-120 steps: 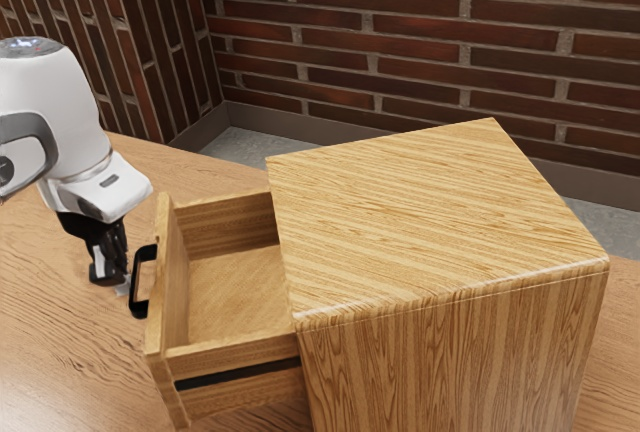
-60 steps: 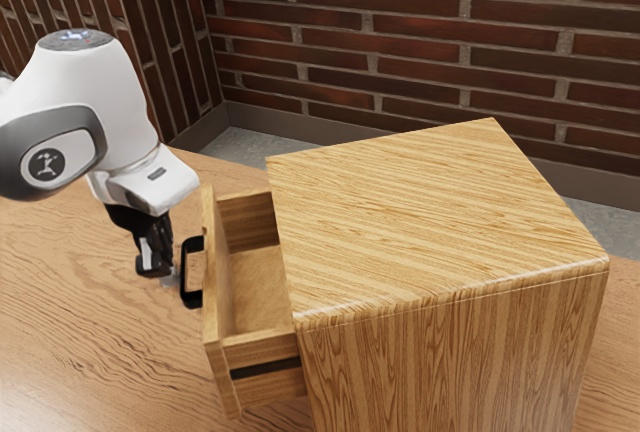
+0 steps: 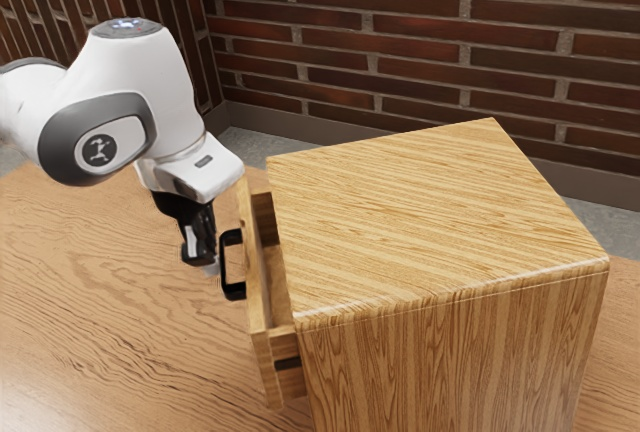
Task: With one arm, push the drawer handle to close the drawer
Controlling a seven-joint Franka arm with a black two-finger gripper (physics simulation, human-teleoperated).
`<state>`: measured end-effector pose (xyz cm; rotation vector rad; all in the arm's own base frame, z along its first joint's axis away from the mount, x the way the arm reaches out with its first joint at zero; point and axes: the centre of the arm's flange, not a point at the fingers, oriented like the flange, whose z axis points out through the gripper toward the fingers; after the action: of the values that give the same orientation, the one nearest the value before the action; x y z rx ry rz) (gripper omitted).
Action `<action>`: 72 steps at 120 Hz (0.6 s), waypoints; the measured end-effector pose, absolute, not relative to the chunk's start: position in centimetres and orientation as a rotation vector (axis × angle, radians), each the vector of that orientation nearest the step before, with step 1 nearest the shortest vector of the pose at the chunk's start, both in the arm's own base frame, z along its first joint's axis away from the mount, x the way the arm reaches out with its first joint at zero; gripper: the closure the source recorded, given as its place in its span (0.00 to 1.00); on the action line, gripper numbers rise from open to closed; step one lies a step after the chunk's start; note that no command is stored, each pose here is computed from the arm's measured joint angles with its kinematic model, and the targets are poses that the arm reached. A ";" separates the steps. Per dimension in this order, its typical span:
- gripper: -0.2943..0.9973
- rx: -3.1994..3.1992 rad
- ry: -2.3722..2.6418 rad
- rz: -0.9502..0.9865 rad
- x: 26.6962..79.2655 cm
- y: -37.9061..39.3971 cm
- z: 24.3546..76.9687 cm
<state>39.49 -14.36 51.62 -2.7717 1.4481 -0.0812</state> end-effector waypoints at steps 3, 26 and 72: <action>0.84 -2.772 1.450 -0.082 39.7 -14.5 51.7; 0.84 -2.765 1.479 -0.090 41.5 -16.2 52.0; 0.73 -2.778 1.492 -0.070 43.7 -17.4 51.9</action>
<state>43.74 -17.40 51.91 -2.7781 1.4919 -0.0699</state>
